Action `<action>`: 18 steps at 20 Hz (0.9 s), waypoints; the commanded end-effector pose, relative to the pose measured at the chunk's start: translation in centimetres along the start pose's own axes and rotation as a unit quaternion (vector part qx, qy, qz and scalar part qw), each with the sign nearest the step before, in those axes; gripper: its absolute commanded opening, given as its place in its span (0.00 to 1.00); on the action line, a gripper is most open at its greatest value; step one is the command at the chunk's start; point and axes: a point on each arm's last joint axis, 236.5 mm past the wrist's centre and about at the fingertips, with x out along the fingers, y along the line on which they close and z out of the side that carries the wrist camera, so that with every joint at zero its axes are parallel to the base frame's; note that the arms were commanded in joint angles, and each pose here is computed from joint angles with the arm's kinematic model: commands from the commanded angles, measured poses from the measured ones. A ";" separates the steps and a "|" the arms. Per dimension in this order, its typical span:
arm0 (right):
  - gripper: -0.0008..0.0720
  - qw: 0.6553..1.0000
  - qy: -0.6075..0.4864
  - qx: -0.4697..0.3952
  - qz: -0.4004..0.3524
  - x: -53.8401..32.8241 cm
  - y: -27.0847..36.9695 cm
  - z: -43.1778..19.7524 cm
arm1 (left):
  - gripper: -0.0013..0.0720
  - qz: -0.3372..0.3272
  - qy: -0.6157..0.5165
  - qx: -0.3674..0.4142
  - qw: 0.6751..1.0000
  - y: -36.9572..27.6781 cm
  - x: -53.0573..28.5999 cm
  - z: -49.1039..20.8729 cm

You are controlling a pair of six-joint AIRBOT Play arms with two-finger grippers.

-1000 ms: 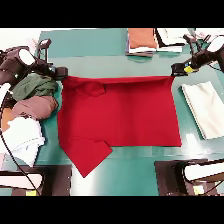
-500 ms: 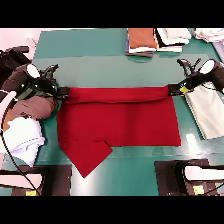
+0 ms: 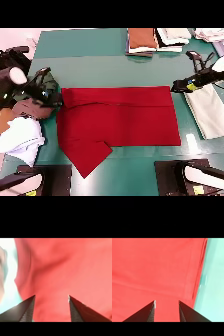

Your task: Fold the shirts.

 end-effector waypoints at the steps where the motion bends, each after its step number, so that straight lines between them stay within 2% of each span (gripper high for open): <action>1: 0.49 0.999 -0.052 -0.007 -0.007 -3.0 0.8 -0.3 | 0.68 0.007 0.026 -0.040 0.999 0.7 0.0 -8.7; 4: 0.49 0.997 -0.072 -0.008 -0.010 -3.7 1.0 -1.2 | 0.68 0.003 0.056 -0.087 0.995 1.2 2.3 -15.2; 7: 0.49 0.997 -0.072 -0.008 -0.010 -3.8 1.1 -1.4 | 0.68 -0.027 0.092 -0.119 0.988 0.3 4.6 -18.6; 14: 0.49 0.997 -0.072 -0.008 -0.010 -3.8 1.1 -1.4 | 0.68 -0.115 0.070 -0.178 0.975 -2.9 7.2 -18.4; 17: 0.49 0.997 -0.071 -0.008 -0.010 -3.8 1.1 -1.5 | 0.67 -0.128 0.075 -0.178 0.973 -3.5 7.2 -18.7; 18: 0.49 0.998 -0.065 -0.009 -0.009 -3.8 1.1 -1.8 | 0.65 -0.128 0.077 -0.178 0.973 -3.5 7.2 -18.8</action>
